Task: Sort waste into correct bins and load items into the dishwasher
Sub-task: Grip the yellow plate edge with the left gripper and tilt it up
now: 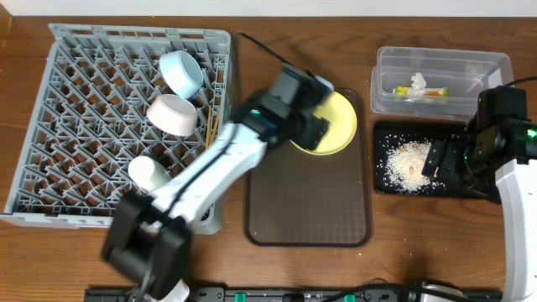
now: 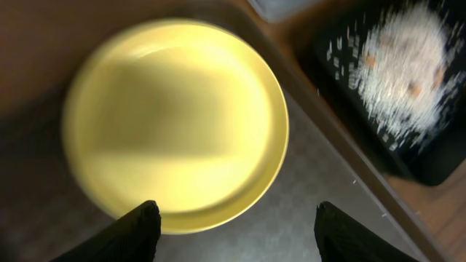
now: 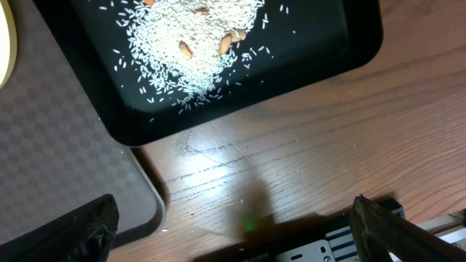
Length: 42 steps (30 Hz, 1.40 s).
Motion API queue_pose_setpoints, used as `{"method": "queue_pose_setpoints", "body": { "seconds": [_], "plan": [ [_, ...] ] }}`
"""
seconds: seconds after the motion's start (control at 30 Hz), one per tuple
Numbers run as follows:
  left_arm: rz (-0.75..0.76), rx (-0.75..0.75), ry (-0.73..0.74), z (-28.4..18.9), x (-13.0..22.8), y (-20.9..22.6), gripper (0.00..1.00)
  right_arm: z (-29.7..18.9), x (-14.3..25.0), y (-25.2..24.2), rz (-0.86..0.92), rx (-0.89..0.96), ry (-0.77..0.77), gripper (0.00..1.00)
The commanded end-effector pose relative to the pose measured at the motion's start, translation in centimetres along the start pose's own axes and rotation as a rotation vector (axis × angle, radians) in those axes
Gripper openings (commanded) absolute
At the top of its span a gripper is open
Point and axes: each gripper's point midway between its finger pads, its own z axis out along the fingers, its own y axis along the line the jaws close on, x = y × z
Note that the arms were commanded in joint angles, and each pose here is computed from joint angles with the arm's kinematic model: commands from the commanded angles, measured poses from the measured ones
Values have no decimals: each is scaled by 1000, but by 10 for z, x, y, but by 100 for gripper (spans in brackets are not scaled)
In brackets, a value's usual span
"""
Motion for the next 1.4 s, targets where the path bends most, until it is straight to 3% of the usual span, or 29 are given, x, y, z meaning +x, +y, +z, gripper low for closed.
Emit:
{"method": "queue_pose_setpoints", "body": {
  "seconds": [0.0,0.23,0.37,0.63,1.07,1.27,1.37],
  "plan": [
    [115,30,76,34,21,-13,69,-6,-4,-2,4,-6,-22,99],
    [184,-69,231,75,66,-3,69,-6,-4,-2,4,-5,-22,99],
    [171,-66,334,70,91,-2,67,-6,-4,-2,4,-6,-23,99],
    [125,-64,594,41,148,-1,54,-6,-5,-2,4,-7,-26,99],
    [165,-61,463,63,127,-15,52,-6,-5,-2,4,-7,-26,99],
    [238,-194,455,68,129,-4,51,-6,-5,-2,4,-7,-26,99],
    [260,-234,464,70,131,-1,44,-6,-5,-2,4,-7,-26,99]
  ]
}}
